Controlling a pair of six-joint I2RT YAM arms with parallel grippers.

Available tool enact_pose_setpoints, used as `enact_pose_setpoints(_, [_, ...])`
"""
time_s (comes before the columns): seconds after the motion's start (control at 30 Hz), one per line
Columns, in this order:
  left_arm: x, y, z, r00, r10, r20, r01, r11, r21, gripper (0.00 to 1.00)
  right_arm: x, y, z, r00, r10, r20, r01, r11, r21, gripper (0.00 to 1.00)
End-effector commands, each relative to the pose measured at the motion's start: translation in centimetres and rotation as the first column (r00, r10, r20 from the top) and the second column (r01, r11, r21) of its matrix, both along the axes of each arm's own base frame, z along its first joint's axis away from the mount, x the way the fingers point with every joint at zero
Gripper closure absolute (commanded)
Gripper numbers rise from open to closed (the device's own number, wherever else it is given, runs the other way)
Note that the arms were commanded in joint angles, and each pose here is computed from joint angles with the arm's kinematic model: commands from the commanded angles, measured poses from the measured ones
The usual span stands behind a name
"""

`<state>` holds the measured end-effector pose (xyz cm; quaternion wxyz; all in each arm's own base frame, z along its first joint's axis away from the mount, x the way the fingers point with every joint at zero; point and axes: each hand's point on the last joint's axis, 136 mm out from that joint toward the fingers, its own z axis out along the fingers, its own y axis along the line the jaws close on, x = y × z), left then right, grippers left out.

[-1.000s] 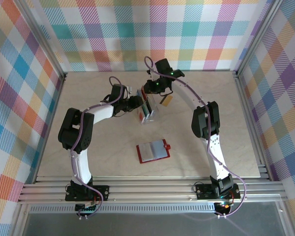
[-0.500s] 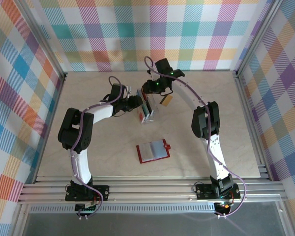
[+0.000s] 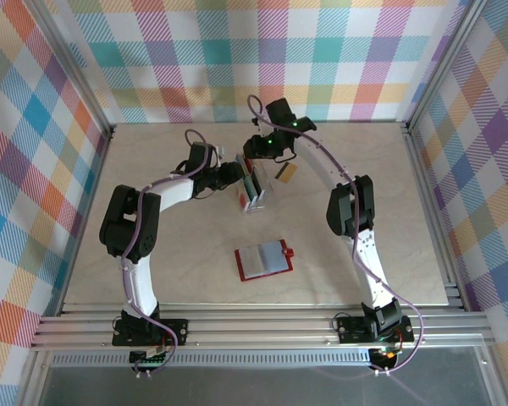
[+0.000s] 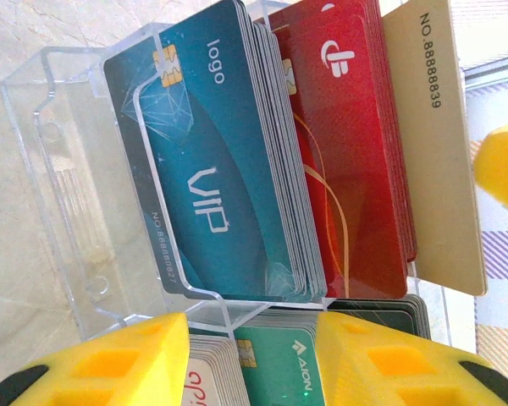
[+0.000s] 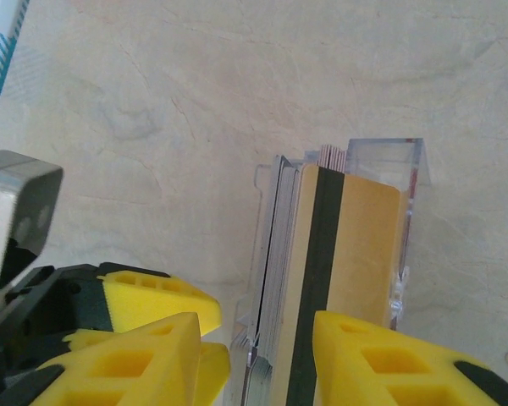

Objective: Put the credit cards into the card holder

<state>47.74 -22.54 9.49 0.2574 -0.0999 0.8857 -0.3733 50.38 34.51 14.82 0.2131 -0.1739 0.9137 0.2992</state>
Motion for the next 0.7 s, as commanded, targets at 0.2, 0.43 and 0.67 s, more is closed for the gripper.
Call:
enact_pose_setpoints(0.2, [0.8,0.4,0.1,1.0,0.006,-0.012,-0.006,1.0,-0.024,0.57,-0.4,0.6,-1.8,0.999,0.039,-0.029,-0.04,0.999,-0.029,0.6])
enact_pose_setpoints(0.43, [2.1,0.8,0.5,1.0,0.026,-0.013,-0.027,0.999,-0.041,0.57,-0.9,1.0,-1.5,0.997,0.057,-0.043,-0.058,0.998,-0.006,0.65])
enact_pose_setpoints(0.67, [3.6,0.6,0.5,0.999,0.029,-0.015,-0.03,0.999,-0.041,0.57,-1.4,1.3,0.0,0.997,0.069,-0.039,-0.068,0.997,0.037,0.7])
